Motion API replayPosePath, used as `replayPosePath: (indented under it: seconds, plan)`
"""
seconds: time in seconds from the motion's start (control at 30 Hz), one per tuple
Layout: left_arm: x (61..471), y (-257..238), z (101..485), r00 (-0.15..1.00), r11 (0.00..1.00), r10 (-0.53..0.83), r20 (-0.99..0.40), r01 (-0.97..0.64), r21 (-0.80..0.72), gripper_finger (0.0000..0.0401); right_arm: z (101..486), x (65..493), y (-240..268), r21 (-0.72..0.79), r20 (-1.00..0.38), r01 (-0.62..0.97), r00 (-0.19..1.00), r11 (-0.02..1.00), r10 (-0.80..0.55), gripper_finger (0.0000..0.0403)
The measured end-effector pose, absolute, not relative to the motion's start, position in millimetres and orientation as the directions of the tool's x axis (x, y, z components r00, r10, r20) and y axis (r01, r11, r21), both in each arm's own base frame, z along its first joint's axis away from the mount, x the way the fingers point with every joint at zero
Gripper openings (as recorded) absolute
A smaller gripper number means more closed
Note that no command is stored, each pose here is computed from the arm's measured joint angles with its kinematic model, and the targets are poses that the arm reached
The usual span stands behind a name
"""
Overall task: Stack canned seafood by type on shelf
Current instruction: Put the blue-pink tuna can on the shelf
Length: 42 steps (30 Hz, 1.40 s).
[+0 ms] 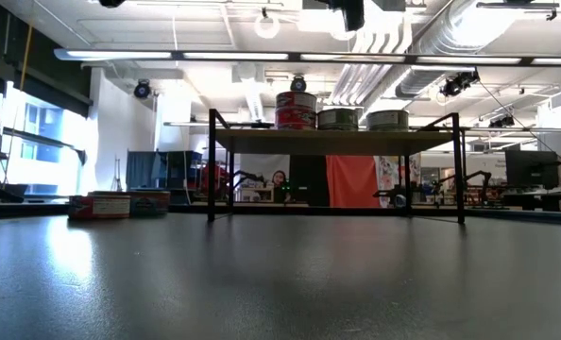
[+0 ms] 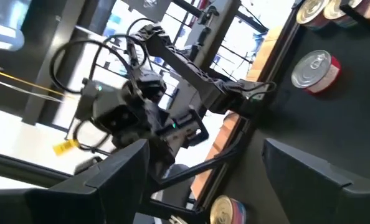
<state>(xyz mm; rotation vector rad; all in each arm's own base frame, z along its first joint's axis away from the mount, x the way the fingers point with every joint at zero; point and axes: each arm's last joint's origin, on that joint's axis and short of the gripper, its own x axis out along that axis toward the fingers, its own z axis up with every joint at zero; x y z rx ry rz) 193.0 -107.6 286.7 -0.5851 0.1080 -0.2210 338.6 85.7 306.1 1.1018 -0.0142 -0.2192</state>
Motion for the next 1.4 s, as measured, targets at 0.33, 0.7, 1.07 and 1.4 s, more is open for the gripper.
replayPosePath:
  seconds: [0.33,0.7,1.07,1.4]
  plan:
    - [208.8,-132.1,262.5,0.972,0.791,-0.215,-0.096,0.115,-0.601,0.0000,302.1,342.0,99.7,0.870,-0.074,0.101,0.994,0.482,-0.074,0.0303]
    - [243.2,-169.0,262.3,0.953,0.832,-0.275,-0.130,0.168,-0.529,0.0000,310.4,334.6,126.8,0.856,0.008,-0.081,0.989,0.511,0.145,0.0303]
    - [230.3,-199.2,310.9,0.803,0.895,-0.374,-0.464,0.181,-0.408,0.0000,310.1,327.2,145.7,0.834,0.005,-0.143,0.968,0.533,0.251,0.0303]
    - [175.4,-239.9,281.4,0.636,0.844,-0.363,-0.681,-0.084,-0.529,0.0000,299.7,325.6,148.2,0.826,-0.102,-0.073,0.956,0.559,0.276,0.0303]
